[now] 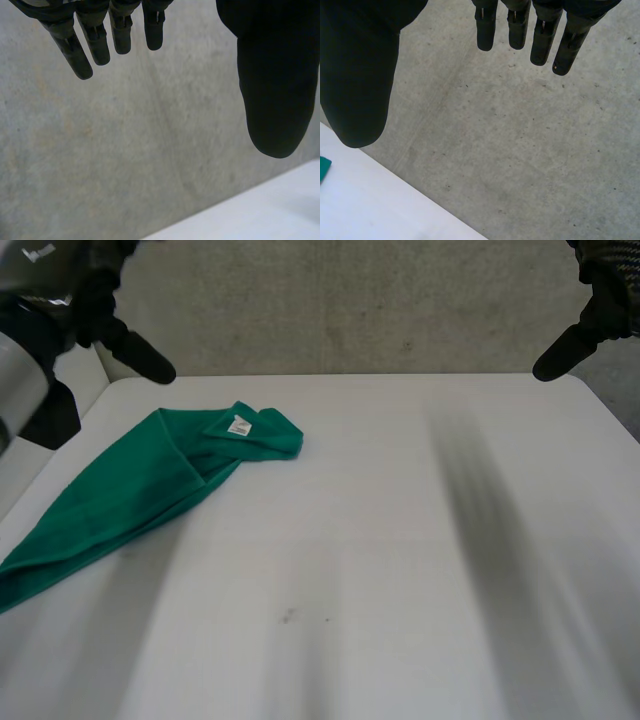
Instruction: Fold the towel.
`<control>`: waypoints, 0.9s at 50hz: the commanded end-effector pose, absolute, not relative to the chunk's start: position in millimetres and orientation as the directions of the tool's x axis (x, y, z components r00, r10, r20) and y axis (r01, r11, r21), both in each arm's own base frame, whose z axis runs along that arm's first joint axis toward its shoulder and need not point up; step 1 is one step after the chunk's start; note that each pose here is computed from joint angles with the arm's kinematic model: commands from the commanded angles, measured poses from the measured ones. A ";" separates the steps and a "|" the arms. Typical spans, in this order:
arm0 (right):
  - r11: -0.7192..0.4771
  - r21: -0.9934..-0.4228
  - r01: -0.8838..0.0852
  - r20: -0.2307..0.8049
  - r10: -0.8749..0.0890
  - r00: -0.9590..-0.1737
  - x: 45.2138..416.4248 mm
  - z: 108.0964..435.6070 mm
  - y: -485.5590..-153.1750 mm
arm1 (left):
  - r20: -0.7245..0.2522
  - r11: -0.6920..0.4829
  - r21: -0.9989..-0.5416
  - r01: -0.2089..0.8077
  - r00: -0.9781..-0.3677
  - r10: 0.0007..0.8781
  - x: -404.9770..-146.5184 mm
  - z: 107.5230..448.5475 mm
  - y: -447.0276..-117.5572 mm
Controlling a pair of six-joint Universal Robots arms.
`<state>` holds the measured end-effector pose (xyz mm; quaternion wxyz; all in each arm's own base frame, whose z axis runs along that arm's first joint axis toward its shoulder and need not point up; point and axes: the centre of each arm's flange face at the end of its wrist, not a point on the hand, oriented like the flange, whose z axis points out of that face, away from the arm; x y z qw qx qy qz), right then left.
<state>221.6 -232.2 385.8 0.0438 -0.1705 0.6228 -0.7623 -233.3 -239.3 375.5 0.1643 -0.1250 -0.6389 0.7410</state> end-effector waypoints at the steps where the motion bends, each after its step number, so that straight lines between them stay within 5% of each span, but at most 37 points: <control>1: -0.197 -0.968 -0.155 0.208 -0.284 -0.936 223.6 378.0 -238.0 | -0.185 -0.067 -0.983 0.173 -0.939 0.291 -238.4 321.8 -287.3; 13: -0.158 -0.973 -0.169 0.210 -0.294 -0.932 226.8 364.9 -246.5 | -0.461 -0.037 -0.883 0.467 -0.852 0.249 -252.7 216.6 -348.3; 25: -0.133 -0.975 -0.180 0.213 -0.301 -0.930 229.5 354.2 -253.5 | -0.482 -0.005 -0.863 0.505 -0.822 0.302 -254.3 150.7 -385.5; 45: -0.120 -0.975 -0.185 0.213 -0.304 -0.929 230.3 349.5 -255.8 | -0.520 0.051 -0.830 0.555 -0.804 0.288 -237.2 113.5 -412.9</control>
